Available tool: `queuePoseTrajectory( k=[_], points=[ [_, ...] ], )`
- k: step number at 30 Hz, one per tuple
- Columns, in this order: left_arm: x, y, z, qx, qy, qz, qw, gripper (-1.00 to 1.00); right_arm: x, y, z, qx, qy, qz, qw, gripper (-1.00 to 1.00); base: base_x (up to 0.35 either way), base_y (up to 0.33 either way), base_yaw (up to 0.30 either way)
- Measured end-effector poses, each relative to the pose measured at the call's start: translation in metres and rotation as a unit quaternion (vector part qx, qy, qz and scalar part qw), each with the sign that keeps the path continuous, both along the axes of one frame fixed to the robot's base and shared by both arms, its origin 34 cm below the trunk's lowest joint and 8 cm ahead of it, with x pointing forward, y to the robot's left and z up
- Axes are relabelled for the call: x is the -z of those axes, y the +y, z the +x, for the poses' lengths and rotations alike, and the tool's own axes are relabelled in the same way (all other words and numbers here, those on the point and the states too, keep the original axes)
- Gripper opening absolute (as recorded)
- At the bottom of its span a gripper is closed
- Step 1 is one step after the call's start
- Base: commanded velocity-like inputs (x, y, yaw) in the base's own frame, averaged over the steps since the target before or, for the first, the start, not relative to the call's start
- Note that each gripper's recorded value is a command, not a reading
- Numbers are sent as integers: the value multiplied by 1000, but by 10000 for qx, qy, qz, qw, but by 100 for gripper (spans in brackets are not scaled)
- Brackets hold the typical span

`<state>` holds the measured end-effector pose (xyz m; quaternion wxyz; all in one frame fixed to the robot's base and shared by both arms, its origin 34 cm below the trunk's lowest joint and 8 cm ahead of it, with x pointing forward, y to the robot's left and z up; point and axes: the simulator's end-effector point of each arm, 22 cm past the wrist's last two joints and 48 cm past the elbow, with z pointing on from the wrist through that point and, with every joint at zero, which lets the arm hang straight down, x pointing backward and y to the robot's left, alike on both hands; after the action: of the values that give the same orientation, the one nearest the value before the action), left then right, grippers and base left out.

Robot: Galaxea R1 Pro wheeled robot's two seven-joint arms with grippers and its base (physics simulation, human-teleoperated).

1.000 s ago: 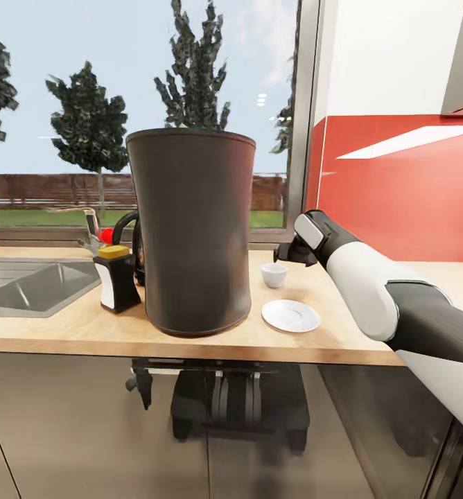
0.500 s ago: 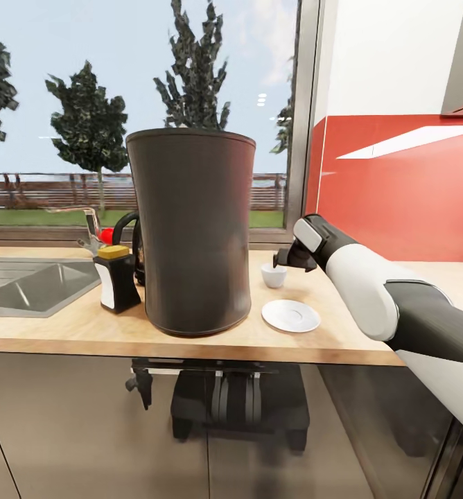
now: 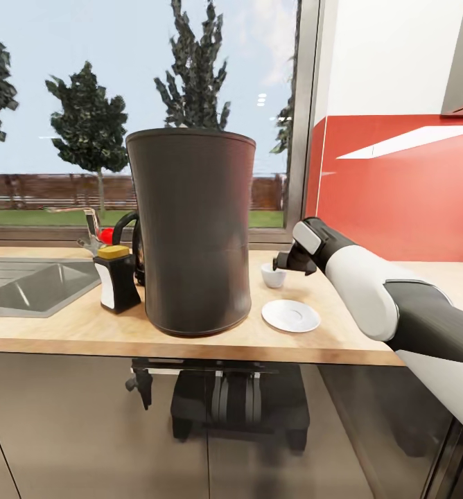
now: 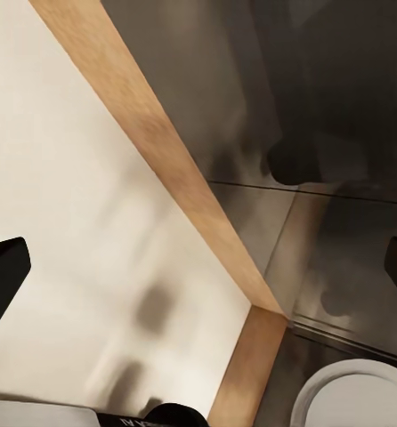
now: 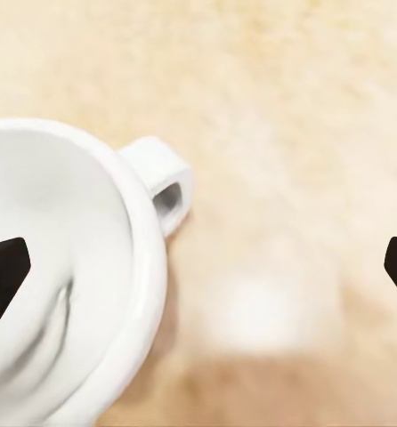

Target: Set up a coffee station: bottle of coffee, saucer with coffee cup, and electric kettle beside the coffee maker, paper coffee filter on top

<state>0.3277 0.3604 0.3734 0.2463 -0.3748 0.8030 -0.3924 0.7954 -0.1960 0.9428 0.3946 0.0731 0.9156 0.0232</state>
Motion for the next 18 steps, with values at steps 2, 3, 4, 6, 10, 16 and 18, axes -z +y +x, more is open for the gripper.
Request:
queuePoseTrajectory(
  k=[2,3,4,6,10,16,18],
  points=[
    [0,0,0,1,2,0,10000,100,2,0,-1,-2,29,-4,10000,100,0,0,0],
    [0,0,0,1,2,0,10000,100,3,0,-1,-3,38,-5,10000,100,0,0,0],
    [0,0,0,1,2,0,10000,100,4,0,-1,-3,51,-6,10000,100,0,0,0],
    [0,0,0,1,3,0,10000,100,5,0,-1,-4,60,-7,10000,100,0,0,0],
    [0,0,0,1,3,0,10000,100,6,0,-2,-5,72,-6,10000,100,0,0,0],
    [0,0,0,1,2,0,10000,100,6,0,-2,-5,77,-5,10000,100,0,0,0],
    [0,0,0,0,1,0,10000,100,6,0,-2,-5,77,-7,10000,100,0,0,0]
  ],
)
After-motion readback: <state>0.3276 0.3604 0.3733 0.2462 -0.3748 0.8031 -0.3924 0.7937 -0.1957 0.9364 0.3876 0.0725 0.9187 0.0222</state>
